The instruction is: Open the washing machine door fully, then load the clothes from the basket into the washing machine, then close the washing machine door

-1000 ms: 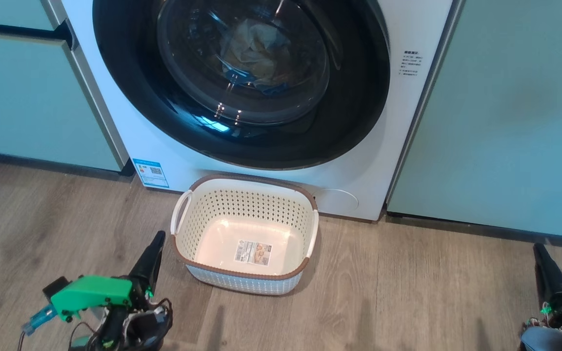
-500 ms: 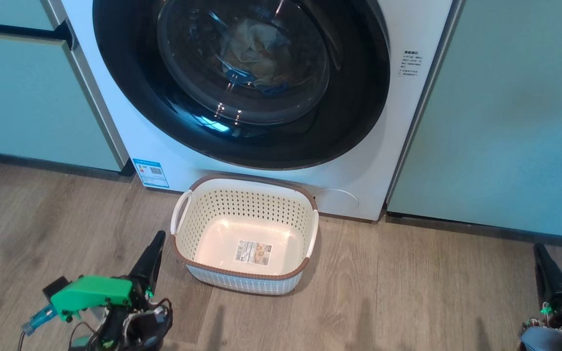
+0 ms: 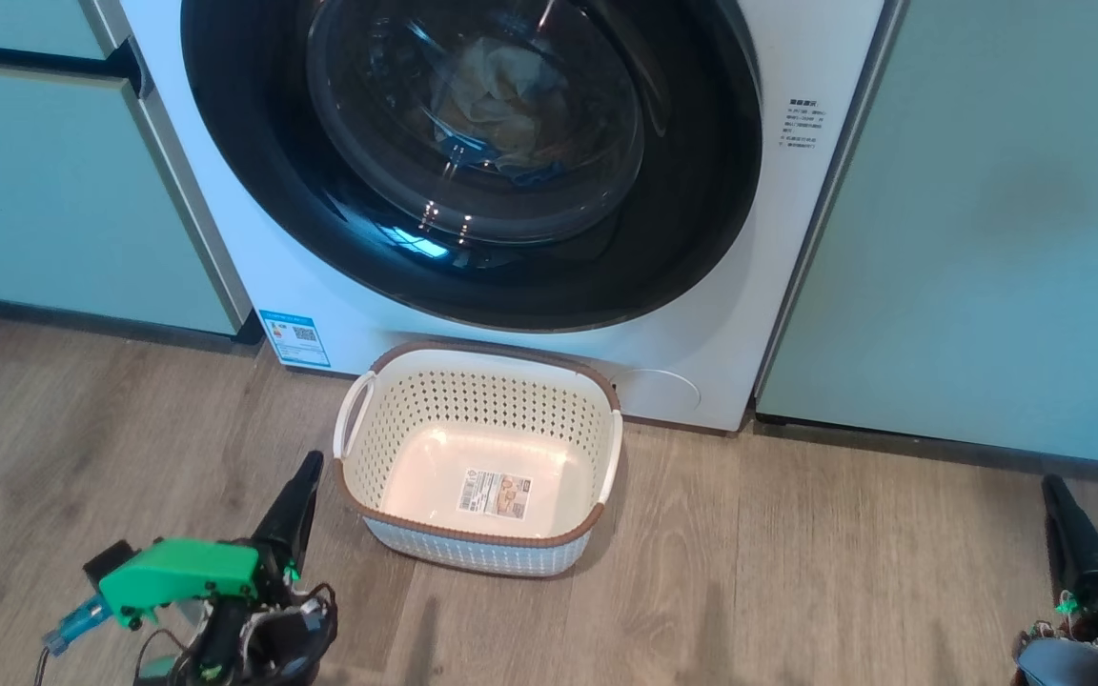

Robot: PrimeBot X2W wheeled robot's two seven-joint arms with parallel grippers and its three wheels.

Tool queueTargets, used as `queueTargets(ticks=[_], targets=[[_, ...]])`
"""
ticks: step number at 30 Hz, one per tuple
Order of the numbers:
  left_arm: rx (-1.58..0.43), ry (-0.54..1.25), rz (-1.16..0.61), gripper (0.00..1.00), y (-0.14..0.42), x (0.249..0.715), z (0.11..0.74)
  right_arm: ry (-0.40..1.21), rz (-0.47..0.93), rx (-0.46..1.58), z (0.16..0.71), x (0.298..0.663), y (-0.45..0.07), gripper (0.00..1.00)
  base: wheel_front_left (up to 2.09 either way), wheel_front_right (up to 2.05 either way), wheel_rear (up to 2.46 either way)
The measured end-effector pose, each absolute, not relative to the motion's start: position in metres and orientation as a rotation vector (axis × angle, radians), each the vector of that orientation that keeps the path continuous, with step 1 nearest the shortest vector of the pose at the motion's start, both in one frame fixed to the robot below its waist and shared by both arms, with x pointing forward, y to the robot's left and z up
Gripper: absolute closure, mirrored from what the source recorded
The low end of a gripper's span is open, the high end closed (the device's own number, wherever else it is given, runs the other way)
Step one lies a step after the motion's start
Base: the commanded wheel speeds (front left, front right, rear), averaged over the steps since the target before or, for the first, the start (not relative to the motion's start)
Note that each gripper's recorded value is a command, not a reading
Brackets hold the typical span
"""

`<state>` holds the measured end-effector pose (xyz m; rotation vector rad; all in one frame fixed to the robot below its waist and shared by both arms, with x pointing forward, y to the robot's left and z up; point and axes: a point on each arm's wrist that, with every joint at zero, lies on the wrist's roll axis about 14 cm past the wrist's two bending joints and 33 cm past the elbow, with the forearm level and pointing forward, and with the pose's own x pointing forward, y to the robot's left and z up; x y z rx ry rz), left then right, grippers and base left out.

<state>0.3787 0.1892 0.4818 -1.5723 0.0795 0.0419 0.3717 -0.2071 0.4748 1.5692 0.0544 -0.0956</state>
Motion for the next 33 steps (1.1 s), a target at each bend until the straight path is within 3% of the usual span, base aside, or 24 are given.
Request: queueTargets(ticks=[33], targets=[[-1.572, 0.079, 0.042, 1.0, 0.1892, 0.3787, 0.4818, 0.054, -0.096, 1.569, 0.4748, 0.3717, -0.2071, 1.0, 0.0, 0.0, 0.0]])
